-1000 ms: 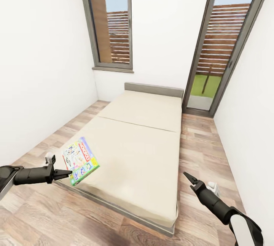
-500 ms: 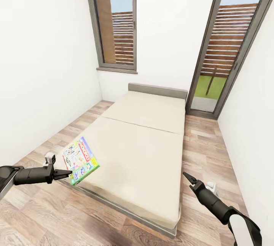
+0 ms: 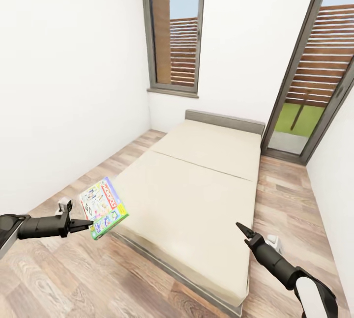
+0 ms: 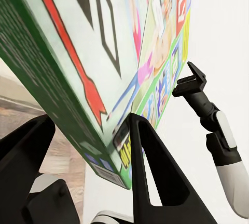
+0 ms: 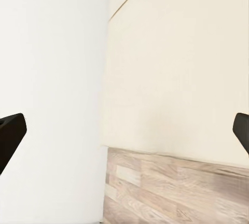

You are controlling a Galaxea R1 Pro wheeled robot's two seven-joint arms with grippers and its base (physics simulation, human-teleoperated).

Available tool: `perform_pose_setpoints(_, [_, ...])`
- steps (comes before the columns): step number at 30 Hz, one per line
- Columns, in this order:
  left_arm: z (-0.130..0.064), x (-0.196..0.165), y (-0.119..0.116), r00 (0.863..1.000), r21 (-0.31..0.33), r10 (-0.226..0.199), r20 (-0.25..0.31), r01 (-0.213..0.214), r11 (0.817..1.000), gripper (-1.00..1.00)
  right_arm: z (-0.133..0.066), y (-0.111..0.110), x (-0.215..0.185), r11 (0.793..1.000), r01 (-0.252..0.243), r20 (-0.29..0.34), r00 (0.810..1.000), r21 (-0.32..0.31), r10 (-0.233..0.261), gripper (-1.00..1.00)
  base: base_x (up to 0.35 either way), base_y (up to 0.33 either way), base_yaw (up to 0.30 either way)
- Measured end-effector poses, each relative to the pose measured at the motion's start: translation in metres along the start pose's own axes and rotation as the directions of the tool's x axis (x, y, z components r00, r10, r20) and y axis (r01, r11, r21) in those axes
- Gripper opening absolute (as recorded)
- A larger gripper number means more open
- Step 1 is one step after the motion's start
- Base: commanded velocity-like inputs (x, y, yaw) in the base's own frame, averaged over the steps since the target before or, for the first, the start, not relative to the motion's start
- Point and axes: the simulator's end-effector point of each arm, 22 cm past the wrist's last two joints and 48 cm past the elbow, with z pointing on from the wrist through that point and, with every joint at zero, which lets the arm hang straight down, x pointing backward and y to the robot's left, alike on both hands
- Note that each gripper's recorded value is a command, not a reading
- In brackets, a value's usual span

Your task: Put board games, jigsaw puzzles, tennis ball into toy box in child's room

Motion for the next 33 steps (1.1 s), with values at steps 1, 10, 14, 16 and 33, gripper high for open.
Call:
perform_pose_setpoints(1, [-0.001, 0.000, -0.002, 1.000, 0.000, 0.001, 0.000, -0.001, 1.000, -1.00, -0.001, 0.001, -0.001, 1.000, 0.001, 0.001, 1.000, -0.001, -0.001, 1.00, 0.000, 0.000, 0.199])
perform_pose_setpoints(10, [-0.007, -0.003, -0.017, 1.000, 0.004, 0.013, 0.006, -0.013, 1.000, -1.00, -0.008, 0.016, -0.005, 1.000, 0.007, 0.010, 1.000, -0.013, -0.007, 1.00, 0.000, 0.000, 0.133])
perform_pose_setpoints(14, [-0.009, -0.004, -0.024, 1.000, 0.005, 0.018, 0.009, -0.018, 1.000, -1.00, -0.011, 0.023, -0.007, 1.000, 0.009, 0.014, 1.000, -0.018, -0.009, 1.00, 0.000, 0.000, 0.101])
perform_pose_setpoints(16, [-0.011, -0.004, -0.027, 1.000, 0.005, 0.021, 0.010, -0.021, 1.000, -1.00, -0.013, 0.026, -0.008, 1.000, 0.010, 0.015, 1.000, -0.022, -0.010, 1.00, 0.000, 0.000, 0.098])
perform_pose_setpoints(33, [-0.022, -0.006, -0.055, 0.999, 0.010, 0.044, 0.020, -0.044, 0.999, -1.00, -0.027, 0.050, -0.016, 0.999, 0.020, 0.028, 0.999, -0.042, -0.019, 1.00, 0.000, 0.000, 0.097])
